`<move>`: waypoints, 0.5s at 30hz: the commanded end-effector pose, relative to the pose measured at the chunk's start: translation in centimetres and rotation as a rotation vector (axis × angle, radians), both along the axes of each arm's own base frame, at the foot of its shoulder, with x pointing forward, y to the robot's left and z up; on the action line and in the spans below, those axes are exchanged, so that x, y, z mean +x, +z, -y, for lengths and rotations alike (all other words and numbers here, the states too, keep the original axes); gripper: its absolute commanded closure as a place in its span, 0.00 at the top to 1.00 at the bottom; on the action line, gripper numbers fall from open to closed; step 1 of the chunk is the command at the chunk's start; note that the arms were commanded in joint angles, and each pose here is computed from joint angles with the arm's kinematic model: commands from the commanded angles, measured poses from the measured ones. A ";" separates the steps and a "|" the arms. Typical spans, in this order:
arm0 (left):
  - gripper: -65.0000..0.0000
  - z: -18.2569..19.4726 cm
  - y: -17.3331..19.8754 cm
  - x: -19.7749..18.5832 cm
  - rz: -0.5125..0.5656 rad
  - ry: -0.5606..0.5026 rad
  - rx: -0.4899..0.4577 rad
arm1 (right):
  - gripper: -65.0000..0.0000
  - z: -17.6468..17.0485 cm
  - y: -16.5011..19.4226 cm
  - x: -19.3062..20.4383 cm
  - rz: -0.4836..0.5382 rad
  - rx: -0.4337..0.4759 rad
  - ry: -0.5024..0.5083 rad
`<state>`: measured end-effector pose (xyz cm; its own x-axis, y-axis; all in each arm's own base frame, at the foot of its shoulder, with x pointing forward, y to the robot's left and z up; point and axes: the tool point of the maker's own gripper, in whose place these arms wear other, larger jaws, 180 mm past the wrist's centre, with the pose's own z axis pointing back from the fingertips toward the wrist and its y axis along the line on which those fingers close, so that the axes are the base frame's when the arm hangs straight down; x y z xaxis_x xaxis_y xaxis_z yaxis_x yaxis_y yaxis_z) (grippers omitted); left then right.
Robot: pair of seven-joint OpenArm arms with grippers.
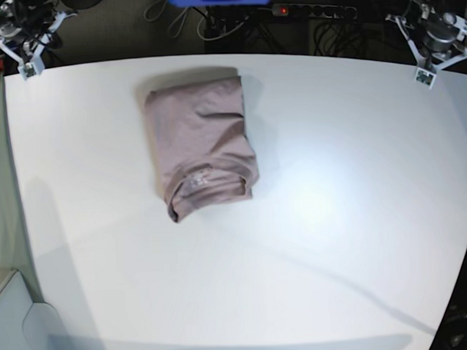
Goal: Layout the t-shirt on the table in an organized manner, then fold the t-shirt properly
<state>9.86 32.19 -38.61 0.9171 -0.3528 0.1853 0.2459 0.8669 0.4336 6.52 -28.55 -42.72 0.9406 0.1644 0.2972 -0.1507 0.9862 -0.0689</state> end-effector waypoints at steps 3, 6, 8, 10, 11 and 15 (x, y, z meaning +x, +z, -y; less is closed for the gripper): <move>0.00 -0.1 -0.5 -3.6 0.008 0.077 -0.022 | 0.00 0.5 -2.3 -2.2 -0.045 -0.035 -0.028; 0.00 1.4 -3.0 -6.8 -0.009 0.120 -0.108 | 0.00 -0.3 -5.0 -3.8 -0.089 -0.009 -0.053; 0.00 2.1 -5.1 -8.4 -0.027 0.145 -0.170 | 0.00 -1.0 -6.7 -5.2 -0.131 0.028 -0.067; 0.00 3.1 -8.1 -10.3 -0.060 0.192 -0.252 | 0.00 -2.0 -8.3 -6.4 -0.161 0.074 -0.082; 0.00 3.8 -9.8 -10.8 -0.061 0.217 -0.300 | 0.00 -2.7 -9.2 -6.7 -0.165 0.101 -0.087; 0.00 5.8 -15.1 -12.6 -0.049 0.300 -0.458 | 0.00 -5.2 -11.9 -8.1 -0.195 0.197 -0.099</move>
